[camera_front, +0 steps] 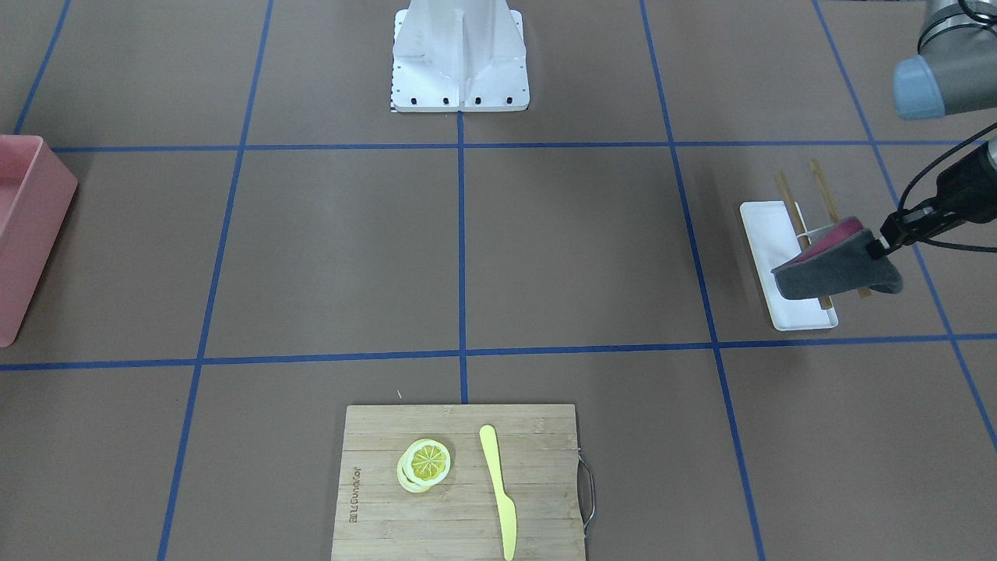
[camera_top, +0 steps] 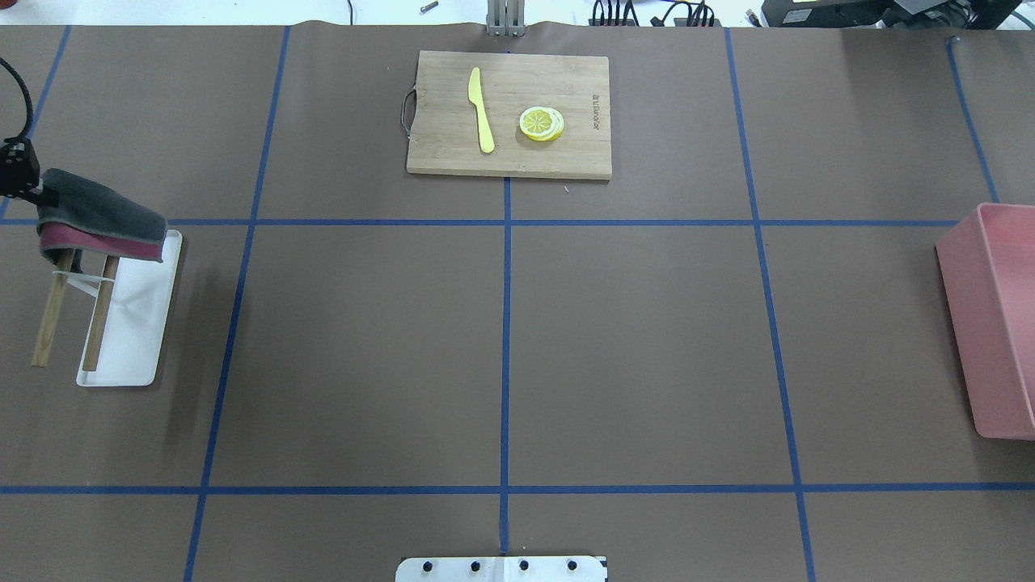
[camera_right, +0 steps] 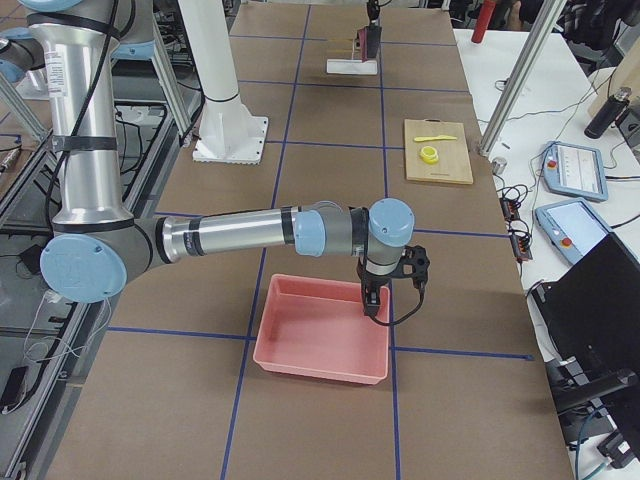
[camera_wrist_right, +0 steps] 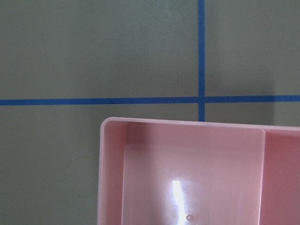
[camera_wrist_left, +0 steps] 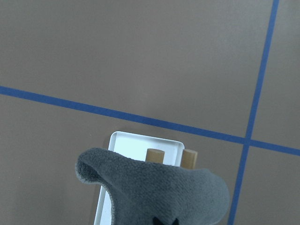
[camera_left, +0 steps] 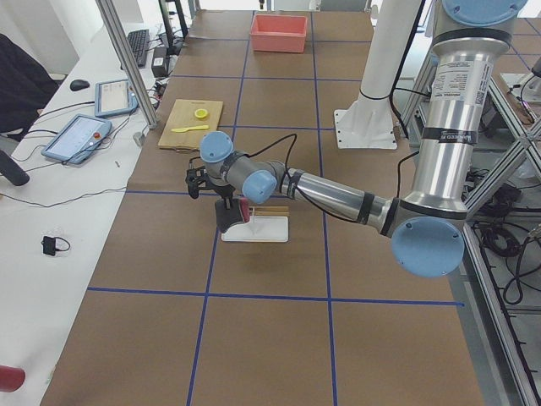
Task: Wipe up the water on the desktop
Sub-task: 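Lift the cloth with the left gripper and carry it toward the table center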
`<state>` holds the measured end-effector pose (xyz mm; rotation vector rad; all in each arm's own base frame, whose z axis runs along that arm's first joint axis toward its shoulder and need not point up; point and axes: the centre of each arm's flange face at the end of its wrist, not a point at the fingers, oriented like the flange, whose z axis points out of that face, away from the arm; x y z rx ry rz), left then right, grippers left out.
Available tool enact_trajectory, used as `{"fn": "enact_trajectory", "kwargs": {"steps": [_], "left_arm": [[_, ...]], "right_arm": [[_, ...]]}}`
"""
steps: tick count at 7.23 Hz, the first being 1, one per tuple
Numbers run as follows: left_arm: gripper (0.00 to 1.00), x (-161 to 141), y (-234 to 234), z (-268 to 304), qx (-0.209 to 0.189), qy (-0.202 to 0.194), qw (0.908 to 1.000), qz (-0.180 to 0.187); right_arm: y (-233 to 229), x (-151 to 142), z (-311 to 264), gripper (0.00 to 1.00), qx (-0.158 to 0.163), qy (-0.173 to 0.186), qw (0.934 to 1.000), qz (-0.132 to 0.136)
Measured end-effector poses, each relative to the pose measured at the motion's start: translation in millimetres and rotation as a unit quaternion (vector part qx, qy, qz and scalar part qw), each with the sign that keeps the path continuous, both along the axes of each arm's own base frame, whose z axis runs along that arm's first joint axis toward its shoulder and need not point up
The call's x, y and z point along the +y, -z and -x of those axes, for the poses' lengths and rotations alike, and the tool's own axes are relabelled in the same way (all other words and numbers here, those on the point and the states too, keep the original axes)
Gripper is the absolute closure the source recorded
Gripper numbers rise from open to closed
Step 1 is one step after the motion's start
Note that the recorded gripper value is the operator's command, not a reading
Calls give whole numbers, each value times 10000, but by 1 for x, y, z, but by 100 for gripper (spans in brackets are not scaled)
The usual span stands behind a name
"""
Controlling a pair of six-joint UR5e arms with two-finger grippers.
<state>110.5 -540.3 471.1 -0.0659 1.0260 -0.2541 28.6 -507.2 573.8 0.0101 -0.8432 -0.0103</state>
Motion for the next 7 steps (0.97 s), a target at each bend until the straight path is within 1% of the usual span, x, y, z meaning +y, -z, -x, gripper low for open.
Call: {"fn": "enact_trajectory", "kwargs": {"steps": [2,3,4,5,6,7], "left_arm": [[100,-17,56,11,75,102,9996,241],[100,-26,89,10,80,165,9991,387],[100,-35,128,5,139,346,9974,616],[100,-42,166,-8,237,539,9945,872],[100,-45,200,-31,335,641,9909,1137],[100,-44,232,-61,415,698,9869,1396]], "right_arm": [[44,-1,18,0,-85,160,9987,-473],[62,-2,31,0,-185,282,9962,-809],[72,-2,40,0,-302,380,9918,-1186],[79,-3,50,0,-413,478,9873,-1456],[93,-8,64,0,-523,615,9821,-1700],[114,-14,85,0,-637,805,9731,-2062]]}}
